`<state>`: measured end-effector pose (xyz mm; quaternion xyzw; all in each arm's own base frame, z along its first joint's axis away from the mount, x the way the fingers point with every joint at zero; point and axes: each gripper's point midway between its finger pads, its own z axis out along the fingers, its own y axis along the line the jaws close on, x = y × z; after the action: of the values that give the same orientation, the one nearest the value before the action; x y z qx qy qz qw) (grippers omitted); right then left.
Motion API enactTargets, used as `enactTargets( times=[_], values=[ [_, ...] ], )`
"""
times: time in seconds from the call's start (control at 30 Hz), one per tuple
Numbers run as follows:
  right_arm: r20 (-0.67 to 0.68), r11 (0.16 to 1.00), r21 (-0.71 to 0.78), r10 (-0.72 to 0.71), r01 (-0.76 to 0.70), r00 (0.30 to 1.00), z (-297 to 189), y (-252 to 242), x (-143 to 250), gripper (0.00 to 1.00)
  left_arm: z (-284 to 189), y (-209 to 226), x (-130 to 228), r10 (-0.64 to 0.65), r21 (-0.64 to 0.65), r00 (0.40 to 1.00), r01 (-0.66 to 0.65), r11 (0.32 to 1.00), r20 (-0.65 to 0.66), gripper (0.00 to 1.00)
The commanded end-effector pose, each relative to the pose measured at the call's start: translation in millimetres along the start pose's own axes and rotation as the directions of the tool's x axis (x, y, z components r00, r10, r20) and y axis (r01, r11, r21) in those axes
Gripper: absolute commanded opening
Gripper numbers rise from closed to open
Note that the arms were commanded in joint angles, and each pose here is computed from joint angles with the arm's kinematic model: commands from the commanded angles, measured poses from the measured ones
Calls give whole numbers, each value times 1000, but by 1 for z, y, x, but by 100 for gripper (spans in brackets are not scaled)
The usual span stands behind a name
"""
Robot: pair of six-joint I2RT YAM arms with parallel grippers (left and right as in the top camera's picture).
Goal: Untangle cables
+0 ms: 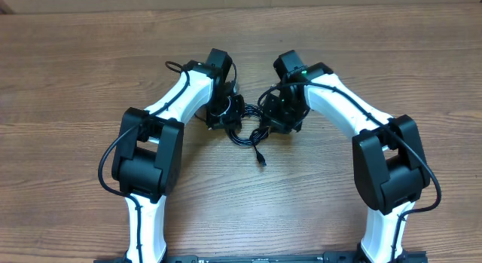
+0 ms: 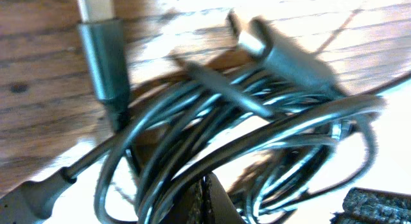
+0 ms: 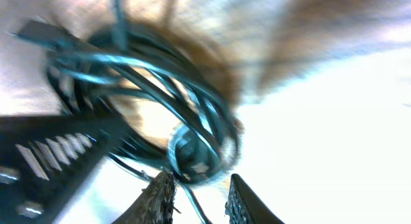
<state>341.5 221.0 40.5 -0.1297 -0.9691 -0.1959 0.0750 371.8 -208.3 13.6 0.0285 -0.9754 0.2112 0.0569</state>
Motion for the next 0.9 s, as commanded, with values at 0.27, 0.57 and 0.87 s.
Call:
enactTargets(
  times=[0.27,0.57,0.87],
  values=[
    [-29,991,30,133,-132,991,38,-24,12,28,-9,-27,-16,107,12,993,-108,994,56,11],
    [-9,990,11,143,-143,990,52,-34,9,4,10,-37,5,185,-46,983,-184,982,11,23],
    [0,989,-21,146,-146,989,46,-41,-3,4,12,-22,19,161,-122,986,-165,979,-42,22]
  ],
)
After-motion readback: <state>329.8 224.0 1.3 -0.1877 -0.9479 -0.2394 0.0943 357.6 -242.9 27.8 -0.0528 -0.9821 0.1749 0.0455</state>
